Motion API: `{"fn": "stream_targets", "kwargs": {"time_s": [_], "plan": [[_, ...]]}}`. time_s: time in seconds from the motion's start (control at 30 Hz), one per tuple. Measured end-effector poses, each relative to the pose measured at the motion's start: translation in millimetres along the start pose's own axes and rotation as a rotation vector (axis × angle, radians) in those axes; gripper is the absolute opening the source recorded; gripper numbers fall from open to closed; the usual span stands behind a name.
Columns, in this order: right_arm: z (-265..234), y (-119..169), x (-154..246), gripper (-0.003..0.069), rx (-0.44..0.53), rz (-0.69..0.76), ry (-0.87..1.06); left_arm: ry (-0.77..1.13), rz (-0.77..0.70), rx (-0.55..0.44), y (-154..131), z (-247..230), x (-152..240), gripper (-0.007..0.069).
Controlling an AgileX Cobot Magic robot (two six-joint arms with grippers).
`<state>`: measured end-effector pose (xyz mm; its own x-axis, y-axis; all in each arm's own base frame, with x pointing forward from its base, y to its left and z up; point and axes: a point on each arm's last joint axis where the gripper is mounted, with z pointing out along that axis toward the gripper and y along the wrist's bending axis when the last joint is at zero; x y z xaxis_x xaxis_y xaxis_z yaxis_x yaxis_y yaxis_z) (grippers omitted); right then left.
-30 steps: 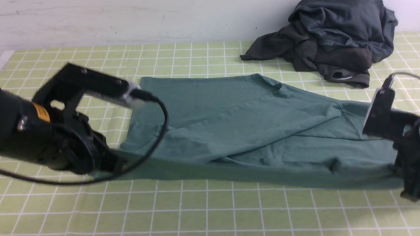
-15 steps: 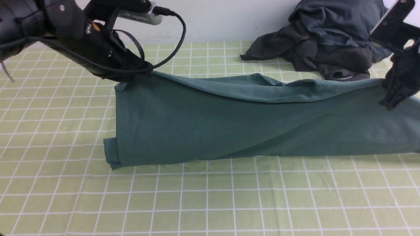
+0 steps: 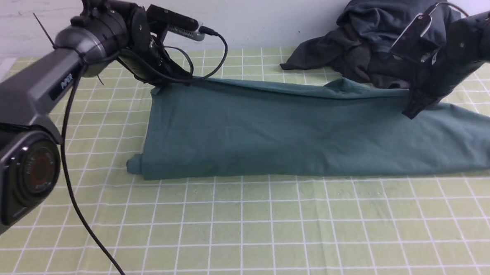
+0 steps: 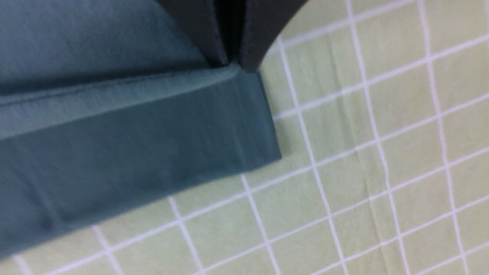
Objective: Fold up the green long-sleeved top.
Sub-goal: Use both arms to drag the lower edge of the fabric forward and fold it over the upper edge, then use the right arm to clamp the right edge of the fabric
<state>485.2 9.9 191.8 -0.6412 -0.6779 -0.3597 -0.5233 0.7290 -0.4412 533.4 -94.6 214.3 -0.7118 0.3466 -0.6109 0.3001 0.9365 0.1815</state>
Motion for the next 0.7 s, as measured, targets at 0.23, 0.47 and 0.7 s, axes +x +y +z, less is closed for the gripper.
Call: {"fn": "stream_targets", "kwargs": {"time_s": [0.23,0.47,0.7], "plan": [[19.2,-12.1,-8.9,0.02,0.064,0.266,0.007,-0.061,-0.17,-0.039,21.4,39.9,5.0,0.0318],[-11.1,-35.6,-8.0,0.0256,0.173,0.406,0.132,-0.015,-0.251,-0.044,39.4,14.2,1.5,0.0437],[-43.2,-58.3,27.3,0.022,0.033,0.562,0.302,0.129,-0.068,0.004,47.2,-81.6,-12.1,0.0124]]}}
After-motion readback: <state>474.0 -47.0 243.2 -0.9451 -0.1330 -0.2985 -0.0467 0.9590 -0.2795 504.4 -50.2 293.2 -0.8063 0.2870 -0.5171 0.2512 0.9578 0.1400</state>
